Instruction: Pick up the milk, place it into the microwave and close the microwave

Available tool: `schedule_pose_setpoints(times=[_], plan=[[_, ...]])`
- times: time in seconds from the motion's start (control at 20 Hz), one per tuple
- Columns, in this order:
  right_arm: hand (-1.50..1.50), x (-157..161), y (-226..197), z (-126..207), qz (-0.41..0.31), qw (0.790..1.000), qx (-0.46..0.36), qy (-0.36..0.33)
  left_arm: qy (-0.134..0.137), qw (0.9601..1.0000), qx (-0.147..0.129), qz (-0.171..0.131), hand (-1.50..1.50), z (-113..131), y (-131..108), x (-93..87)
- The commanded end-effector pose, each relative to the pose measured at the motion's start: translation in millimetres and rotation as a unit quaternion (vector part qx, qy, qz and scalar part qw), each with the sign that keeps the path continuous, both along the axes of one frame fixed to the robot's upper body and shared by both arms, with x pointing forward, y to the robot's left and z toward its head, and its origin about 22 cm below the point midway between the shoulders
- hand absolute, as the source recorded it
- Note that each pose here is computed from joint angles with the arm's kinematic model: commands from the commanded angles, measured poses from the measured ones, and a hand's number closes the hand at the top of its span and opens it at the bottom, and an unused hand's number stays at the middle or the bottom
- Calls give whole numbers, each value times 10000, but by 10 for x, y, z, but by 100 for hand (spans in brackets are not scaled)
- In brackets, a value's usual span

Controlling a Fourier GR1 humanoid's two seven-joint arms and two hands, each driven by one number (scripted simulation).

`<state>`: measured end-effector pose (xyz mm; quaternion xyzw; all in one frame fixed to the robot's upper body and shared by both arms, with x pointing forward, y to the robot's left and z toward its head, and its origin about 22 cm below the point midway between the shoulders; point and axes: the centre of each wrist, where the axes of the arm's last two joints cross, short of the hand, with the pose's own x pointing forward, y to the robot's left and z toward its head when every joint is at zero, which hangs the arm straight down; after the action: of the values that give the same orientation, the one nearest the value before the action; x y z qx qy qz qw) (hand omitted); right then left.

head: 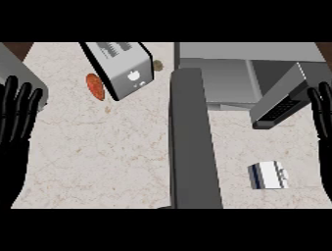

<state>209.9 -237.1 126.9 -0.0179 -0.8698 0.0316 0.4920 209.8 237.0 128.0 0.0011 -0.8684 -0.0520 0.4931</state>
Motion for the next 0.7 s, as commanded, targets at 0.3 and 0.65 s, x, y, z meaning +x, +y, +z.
schedule_pose_setpoints(times=[0.3, 0.65], plan=[[-150, -677, -336, -149, -300, 9962, -15, 821, 894, 9860, -1380, 293, -150, -447, -5, -24], [-150, -1099, -475, -403, -295, 9942, -37, 1038, 956, 9846, -1462, 85, -150, -738, -81, -353]])
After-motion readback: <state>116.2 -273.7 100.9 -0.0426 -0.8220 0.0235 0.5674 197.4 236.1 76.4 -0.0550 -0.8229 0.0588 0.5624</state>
